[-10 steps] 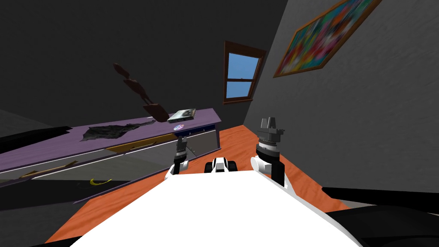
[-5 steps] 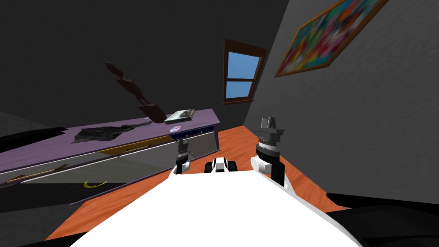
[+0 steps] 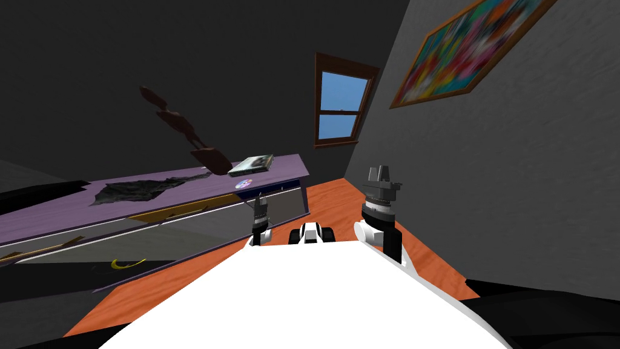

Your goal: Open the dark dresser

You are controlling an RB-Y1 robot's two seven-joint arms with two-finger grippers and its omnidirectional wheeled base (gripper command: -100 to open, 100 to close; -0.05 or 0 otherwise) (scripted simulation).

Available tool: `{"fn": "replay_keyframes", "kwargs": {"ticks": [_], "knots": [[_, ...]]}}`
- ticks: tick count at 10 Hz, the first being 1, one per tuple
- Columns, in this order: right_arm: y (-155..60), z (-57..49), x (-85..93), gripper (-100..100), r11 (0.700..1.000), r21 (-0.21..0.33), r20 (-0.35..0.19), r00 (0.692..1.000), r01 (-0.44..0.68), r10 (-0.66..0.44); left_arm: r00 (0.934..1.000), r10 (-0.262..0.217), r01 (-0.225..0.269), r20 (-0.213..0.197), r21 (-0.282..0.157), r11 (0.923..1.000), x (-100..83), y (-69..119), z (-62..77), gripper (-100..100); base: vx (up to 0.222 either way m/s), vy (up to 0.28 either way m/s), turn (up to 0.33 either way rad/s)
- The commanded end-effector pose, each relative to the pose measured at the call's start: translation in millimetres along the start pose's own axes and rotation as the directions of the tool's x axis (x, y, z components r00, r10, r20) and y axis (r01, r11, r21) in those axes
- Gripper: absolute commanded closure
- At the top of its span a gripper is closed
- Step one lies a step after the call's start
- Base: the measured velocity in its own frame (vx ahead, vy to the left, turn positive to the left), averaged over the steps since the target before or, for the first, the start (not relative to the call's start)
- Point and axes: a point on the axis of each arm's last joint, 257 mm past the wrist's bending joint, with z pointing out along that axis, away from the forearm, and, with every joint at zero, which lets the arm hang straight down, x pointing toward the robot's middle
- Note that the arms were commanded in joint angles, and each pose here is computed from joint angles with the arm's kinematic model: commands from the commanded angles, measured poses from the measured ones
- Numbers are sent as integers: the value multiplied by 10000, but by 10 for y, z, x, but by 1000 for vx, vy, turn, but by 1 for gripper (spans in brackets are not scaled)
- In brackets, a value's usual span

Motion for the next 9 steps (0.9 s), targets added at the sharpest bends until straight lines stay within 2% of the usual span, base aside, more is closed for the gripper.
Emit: {"fn": "replay_keyframes", "kwargs": {"ticks": [1, 2, 3, 4, 7, 8, 9], "knots": [[0, 0, 0, 0, 10000, 0, 0, 10000, 0, 0, 9986, -406, 411, 329, -137, 9991, 145, 80, -125, -100, 32, -29, 10], [0, 0, 0, 0, 10000, 0, 0, 10000, 0, 0, 9974, -565, 574, 450, -190, 9982, 203, 98, -161, -100, 33, -29, 13], [0, 0, 0, 0, 10000, 0, 0, 10000, 0, 0, 9983, -450, 456, 360, -159, 9988, 170, 87, -141, -100, 13, -14, 2], [0, 0, 0, 0, 10000, 0, 0, 10000, 0, 0, 9982, -487, 493, 343, -153, 9987, 179, 105, -10, -100, -9, -11, 25], [0, 0, 0, 0, 10000, -1, 0, 10000, -1, 1, 9982, -520, 524, 285, -148, 9985, 181, 130, 265, -100, -27, -15, 23], [0, 0, 0, 0, 10000, -1, 0, 10000, -1, 1, 9982, -525, 530, 275, -147, 9985, 181, 133, 311, -100, -19, -15, 15], [0, 0, 0, 0, 10000, -1, 0, 10000, 0, 0, 9982, -520, 524, 284, -132, 9985, 179, 129, 271, -100, -8, -7, 3]]}}
